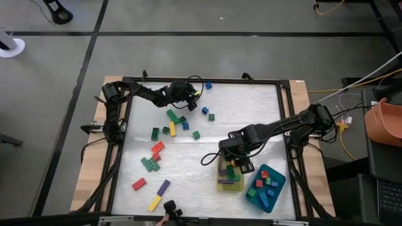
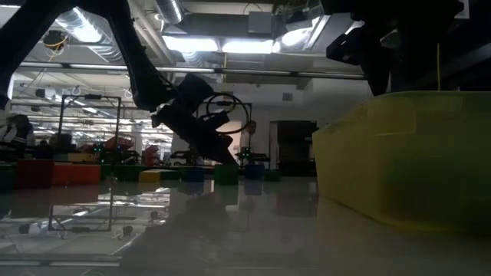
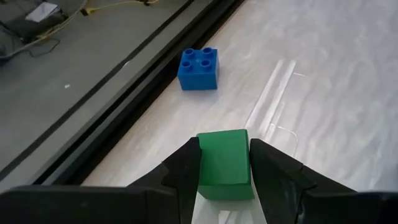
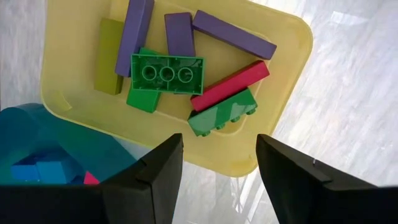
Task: Sort blocks by size
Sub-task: Put the small green block into the blue bin
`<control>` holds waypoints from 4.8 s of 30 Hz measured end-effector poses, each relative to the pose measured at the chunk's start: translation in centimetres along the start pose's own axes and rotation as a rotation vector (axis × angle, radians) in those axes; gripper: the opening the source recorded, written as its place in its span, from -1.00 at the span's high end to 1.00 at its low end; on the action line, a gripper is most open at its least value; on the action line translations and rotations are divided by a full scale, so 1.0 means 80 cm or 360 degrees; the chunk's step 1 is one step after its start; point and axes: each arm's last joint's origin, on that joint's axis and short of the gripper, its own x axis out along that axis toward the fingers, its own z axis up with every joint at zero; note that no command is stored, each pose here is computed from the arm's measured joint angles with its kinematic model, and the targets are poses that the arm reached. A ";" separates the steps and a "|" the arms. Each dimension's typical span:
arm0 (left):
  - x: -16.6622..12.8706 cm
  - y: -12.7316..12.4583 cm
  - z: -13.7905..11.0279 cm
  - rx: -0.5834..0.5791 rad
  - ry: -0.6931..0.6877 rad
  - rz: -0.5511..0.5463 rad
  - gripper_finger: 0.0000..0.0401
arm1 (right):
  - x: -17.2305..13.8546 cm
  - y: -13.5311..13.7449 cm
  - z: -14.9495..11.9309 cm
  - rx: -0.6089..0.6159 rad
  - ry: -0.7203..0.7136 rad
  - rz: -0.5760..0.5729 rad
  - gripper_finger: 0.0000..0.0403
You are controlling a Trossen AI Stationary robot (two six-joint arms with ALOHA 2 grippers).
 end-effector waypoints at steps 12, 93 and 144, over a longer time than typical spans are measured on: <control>0.000 -0.007 0.000 0.0058 -0.0010 -0.0153 0.36 | 0.000 0.000 0.000 0.0000 -0.0004 -0.0004 -0.02; -0.091 -0.079 0.090 -0.0346 -0.0281 -0.0898 0.45 | -0.088 -0.036 -0.032 -0.0086 -0.0375 -0.0672 -0.02; -0.178 -0.192 0.135 -0.0356 -0.0786 -0.1648 0.43 | -0.116 -0.058 0.010 -0.0678 -0.1041 -0.0550 -0.02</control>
